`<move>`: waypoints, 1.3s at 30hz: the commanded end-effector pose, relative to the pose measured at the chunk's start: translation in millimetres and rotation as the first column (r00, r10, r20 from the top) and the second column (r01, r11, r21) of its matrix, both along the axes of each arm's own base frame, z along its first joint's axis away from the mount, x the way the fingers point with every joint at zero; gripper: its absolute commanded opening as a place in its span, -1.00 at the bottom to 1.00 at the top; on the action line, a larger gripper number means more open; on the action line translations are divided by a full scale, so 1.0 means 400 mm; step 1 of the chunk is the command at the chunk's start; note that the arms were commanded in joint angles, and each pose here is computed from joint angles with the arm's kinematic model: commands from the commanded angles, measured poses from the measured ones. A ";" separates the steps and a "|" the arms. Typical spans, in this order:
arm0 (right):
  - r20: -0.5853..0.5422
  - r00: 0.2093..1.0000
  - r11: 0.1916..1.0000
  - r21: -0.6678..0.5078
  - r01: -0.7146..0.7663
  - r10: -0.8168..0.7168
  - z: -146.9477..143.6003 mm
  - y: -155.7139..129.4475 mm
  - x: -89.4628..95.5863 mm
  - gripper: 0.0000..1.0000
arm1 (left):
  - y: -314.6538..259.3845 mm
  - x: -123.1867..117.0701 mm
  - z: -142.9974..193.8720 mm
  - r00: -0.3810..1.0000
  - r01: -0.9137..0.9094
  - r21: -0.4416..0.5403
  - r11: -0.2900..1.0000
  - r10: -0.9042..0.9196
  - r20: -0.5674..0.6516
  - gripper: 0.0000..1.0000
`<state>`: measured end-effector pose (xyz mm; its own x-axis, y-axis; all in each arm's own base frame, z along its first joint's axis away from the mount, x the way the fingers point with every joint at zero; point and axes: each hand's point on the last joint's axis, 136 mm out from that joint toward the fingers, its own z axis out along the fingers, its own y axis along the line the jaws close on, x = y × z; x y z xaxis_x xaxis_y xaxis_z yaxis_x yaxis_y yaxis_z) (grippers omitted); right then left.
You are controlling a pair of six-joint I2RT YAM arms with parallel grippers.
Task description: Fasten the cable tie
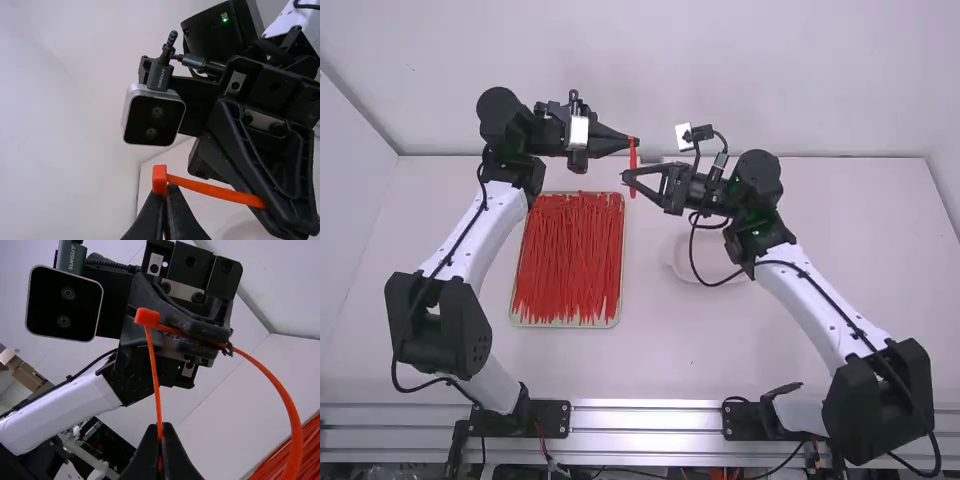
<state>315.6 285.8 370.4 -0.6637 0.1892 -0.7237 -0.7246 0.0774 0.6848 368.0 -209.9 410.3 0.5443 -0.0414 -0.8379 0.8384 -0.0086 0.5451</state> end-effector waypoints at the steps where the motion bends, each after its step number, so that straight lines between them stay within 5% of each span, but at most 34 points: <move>1: 0.016 1.000 1.000 0.011 0.002 -0.002 0.020 0.000 0.000 -1.00 | -0.003 -0.006 -0.008 1.000 0.020 0.007 1.000 -0.020 0.009 -0.96; 39: 0.107 0.993 0.995 0.090 0.043 -0.052 0.088 -0.018 0.009 -1.00 | -0.041 -0.064 0.006 0.990 0.115 0.025 0.993 -0.116 0.082 -0.97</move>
